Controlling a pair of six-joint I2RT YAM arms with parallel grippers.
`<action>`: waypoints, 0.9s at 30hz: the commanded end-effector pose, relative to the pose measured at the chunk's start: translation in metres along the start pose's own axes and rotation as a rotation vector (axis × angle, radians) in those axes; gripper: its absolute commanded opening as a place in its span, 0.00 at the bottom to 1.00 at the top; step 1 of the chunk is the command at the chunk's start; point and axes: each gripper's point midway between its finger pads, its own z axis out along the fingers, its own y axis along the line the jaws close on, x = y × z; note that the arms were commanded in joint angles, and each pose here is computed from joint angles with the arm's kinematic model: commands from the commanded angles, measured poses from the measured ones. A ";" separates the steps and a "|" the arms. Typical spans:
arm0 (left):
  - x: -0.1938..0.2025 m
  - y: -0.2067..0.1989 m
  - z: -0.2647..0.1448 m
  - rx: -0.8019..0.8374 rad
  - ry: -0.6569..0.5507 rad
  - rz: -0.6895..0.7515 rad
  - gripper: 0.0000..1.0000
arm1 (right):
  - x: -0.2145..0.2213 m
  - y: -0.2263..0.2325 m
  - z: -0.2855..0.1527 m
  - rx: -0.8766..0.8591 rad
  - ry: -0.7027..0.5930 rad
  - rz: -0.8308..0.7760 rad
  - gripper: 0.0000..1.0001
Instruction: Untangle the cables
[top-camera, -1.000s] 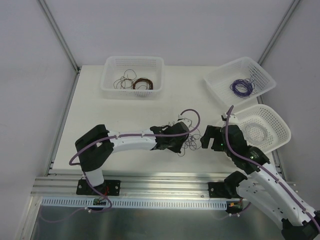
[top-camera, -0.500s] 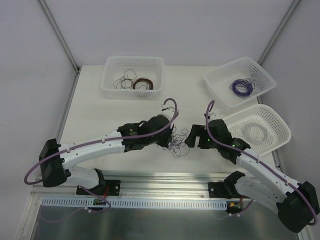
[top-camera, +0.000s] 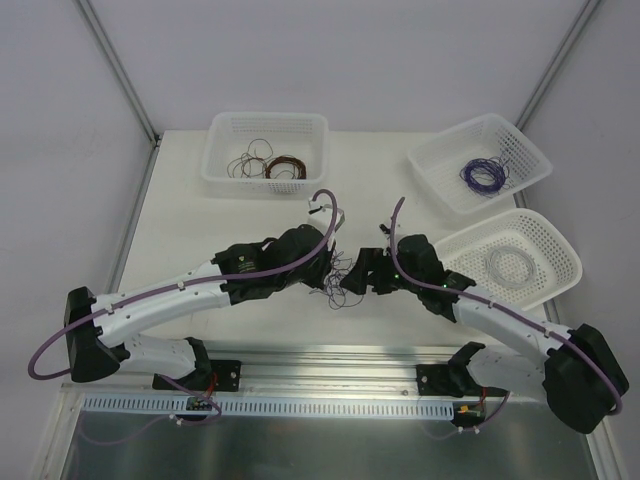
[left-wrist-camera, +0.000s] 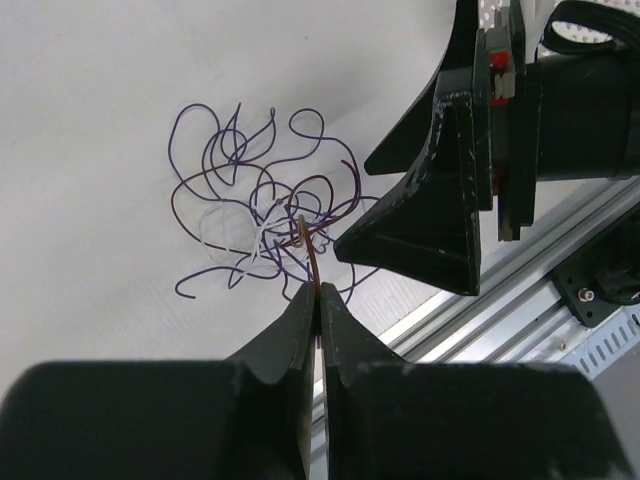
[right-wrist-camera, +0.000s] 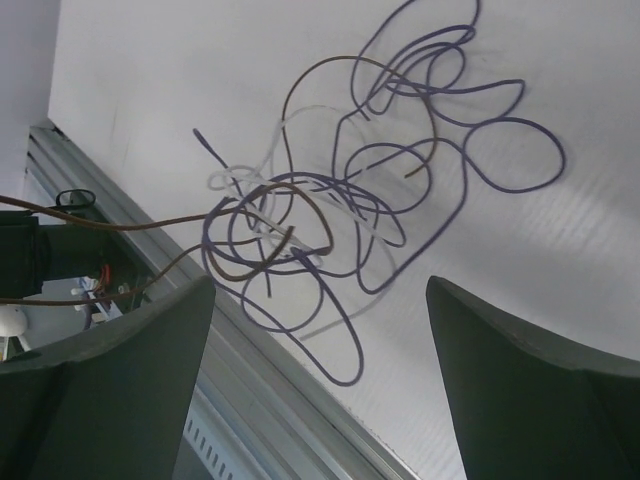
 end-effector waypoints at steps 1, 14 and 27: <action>-0.022 -0.001 -0.010 -0.008 -0.059 -0.012 0.00 | -0.006 0.028 0.006 -0.127 -0.037 -0.014 0.91; -0.049 -0.003 -0.038 0.041 -0.143 -0.043 0.00 | 0.015 -0.009 0.042 -0.016 -0.029 0.089 0.45; -0.100 0.082 -0.118 -0.076 -0.334 -0.130 0.00 | 0.010 -0.050 0.018 0.196 -0.064 0.073 0.01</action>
